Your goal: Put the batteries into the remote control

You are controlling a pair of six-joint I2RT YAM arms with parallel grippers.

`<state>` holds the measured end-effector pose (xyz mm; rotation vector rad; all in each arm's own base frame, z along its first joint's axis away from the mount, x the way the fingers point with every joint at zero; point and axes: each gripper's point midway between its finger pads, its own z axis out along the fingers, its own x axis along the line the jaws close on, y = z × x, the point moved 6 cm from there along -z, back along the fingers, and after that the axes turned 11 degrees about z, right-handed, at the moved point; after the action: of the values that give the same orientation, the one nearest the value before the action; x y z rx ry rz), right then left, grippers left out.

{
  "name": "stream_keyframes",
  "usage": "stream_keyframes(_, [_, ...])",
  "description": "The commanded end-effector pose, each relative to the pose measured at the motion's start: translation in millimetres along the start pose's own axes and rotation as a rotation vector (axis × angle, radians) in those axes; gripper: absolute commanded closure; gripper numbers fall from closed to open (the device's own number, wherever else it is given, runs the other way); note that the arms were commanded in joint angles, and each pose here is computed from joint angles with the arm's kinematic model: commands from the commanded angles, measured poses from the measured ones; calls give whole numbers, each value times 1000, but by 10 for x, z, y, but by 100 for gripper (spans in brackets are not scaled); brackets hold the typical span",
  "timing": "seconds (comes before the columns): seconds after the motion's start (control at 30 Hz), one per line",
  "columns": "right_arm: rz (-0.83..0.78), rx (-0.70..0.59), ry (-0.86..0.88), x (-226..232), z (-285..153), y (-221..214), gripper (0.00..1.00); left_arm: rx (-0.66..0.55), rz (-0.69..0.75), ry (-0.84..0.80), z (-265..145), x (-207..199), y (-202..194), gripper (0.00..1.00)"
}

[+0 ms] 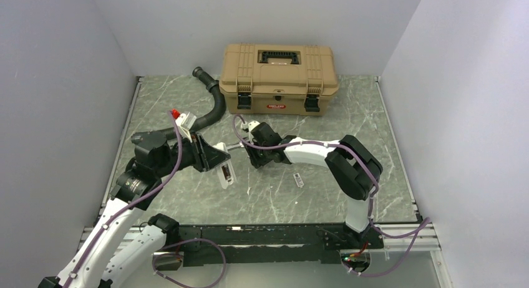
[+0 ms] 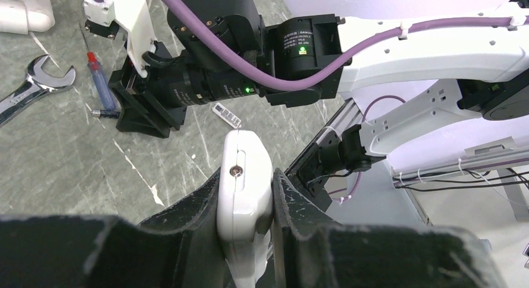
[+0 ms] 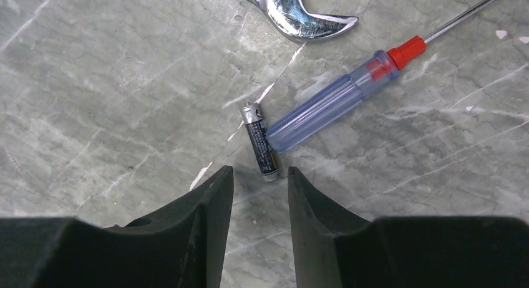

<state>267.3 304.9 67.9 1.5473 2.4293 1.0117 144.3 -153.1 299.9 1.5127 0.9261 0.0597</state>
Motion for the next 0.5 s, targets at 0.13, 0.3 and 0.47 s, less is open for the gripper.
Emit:
stream_keyframes(0.13, [-71,-22,-32,-25,53,90,65,-54,41,-28,-13,-77,175,100])
stream_keyframes(0.3, [-101,-5,-50,-40,70,66,71,-56,36,-24,-14,-74,174,100])
stream_keyframes(0.47, [-121,11,-53,-22,93,30,75,-62,33,-22,-24,-77,173,100])
